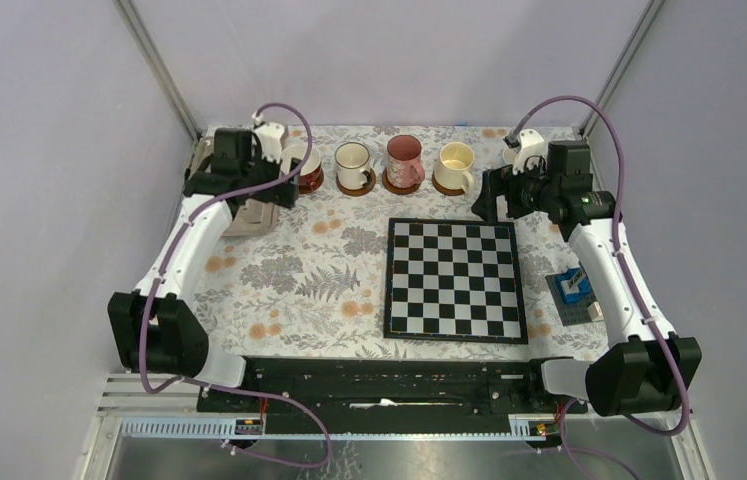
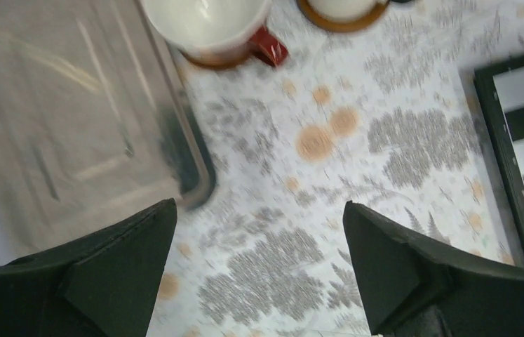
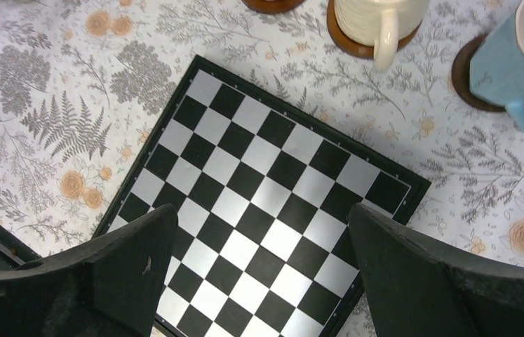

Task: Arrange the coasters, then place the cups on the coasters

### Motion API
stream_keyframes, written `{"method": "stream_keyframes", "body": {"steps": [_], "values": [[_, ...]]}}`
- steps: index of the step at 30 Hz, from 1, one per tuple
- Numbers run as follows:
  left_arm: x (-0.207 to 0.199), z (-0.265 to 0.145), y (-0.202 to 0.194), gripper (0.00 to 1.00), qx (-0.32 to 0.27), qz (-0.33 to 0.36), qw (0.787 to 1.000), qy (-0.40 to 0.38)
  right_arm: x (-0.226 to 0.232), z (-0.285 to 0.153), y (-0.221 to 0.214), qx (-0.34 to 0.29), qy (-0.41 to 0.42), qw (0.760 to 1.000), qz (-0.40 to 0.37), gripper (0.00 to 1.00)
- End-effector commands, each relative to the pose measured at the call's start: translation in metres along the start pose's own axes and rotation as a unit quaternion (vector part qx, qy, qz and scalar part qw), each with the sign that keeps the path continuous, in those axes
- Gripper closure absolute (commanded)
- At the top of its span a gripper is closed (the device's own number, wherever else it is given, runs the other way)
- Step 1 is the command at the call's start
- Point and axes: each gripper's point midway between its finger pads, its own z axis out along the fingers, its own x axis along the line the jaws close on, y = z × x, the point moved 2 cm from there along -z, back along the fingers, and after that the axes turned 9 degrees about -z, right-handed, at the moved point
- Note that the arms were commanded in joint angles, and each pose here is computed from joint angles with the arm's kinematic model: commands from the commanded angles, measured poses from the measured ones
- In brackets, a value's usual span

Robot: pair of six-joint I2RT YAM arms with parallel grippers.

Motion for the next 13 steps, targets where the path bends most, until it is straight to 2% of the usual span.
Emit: {"method": "stream_keyframes", "body": {"steps": [1, 7, 13], "values": [[-0.017, -0.003, -0.034, 0.01, 0.021, -0.063, 0.997, -0.034, -0.007, 0.006, -0.023, 0.024, -0.011, 1.000, 0.015, 0.02], [-0.016, -0.003, -0.054, 0.01, 0.032, -0.058, 0.997, -0.030, -0.004, 0.018, -0.043, 0.036, 0.000, 0.999, 0.033, 0.02], [-0.017, -0.001, -0.049, 0.01, 0.025, -0.058, 0.997, -0.035, -0.002, 0.022, -0.046, 0.039, 0.010, 0.998, 0.039, 0.02]]}}
